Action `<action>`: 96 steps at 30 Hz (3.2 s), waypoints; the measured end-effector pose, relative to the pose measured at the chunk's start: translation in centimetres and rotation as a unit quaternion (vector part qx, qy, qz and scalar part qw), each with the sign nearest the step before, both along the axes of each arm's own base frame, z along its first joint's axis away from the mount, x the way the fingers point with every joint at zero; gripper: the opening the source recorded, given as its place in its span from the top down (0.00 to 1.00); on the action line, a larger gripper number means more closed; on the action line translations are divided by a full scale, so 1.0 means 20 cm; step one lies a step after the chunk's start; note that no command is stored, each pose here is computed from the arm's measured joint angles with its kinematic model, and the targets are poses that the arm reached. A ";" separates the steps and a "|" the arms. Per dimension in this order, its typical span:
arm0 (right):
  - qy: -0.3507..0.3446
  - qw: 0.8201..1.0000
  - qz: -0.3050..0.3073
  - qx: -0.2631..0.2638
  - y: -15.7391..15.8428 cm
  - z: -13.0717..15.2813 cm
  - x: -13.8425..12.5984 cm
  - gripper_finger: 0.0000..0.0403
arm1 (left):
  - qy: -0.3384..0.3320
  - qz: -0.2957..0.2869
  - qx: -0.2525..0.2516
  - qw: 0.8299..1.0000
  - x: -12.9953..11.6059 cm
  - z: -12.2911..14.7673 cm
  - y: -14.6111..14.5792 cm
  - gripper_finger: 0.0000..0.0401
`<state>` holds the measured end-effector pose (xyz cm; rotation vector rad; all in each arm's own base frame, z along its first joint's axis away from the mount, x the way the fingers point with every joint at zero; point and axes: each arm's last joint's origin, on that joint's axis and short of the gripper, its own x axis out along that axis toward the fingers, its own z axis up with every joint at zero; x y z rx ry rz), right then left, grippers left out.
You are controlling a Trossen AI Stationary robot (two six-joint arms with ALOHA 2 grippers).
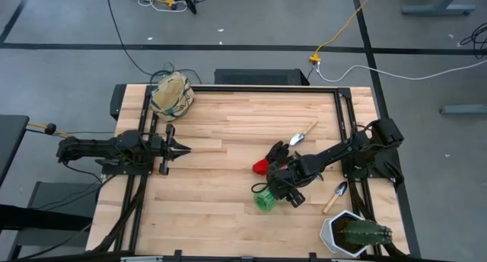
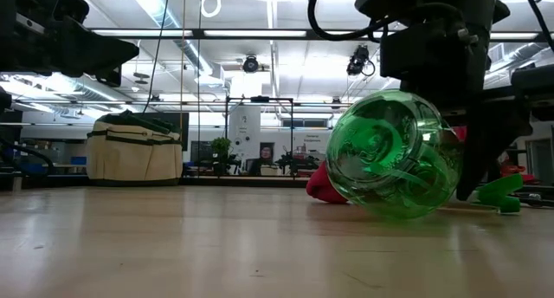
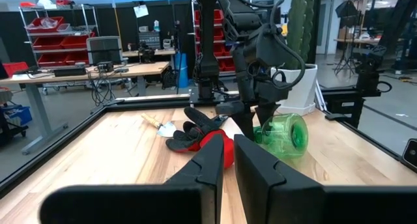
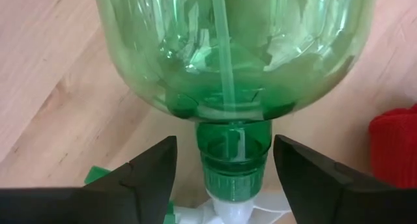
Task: Pick & Place Garden tools in Gardening bag
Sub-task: Put the green spray bottle into the gardening bag
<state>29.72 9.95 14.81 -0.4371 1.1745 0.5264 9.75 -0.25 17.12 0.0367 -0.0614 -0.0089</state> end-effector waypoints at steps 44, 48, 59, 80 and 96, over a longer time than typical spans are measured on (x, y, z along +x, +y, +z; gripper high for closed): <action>-0.042 0.999 -0.014 0.025 0.02 0.12 0.07 0.63 | -0.001 0.000 0.000 1.000 0.00 0.00 0.00 0.89; -0.071 0.997 -0.016 0.034 0.04 0.21 0.13 0.63 | -0.001 0.000 0.000 1.000 0.00 0.00 0.00 0.89; -0.152 0.986 -0.057 0.046 -0.02 0.52 0.28 0.63 | -0.001 0.000 0.000 1.000 0.00 0.00 0.00 0.89; -0.345 0.907 -0.225 0.089 -0.35 1.09 0.11 0.63 | 0.000 0.000 0.000 1.000 0.00 0.00 0.00 0.89; -0.453 0.830 -0.309 0.101 -0.60 1.37 -0.14 0.63 | 0.000 0.000 0.000 1.000 0.00 0.00 0.00 0.89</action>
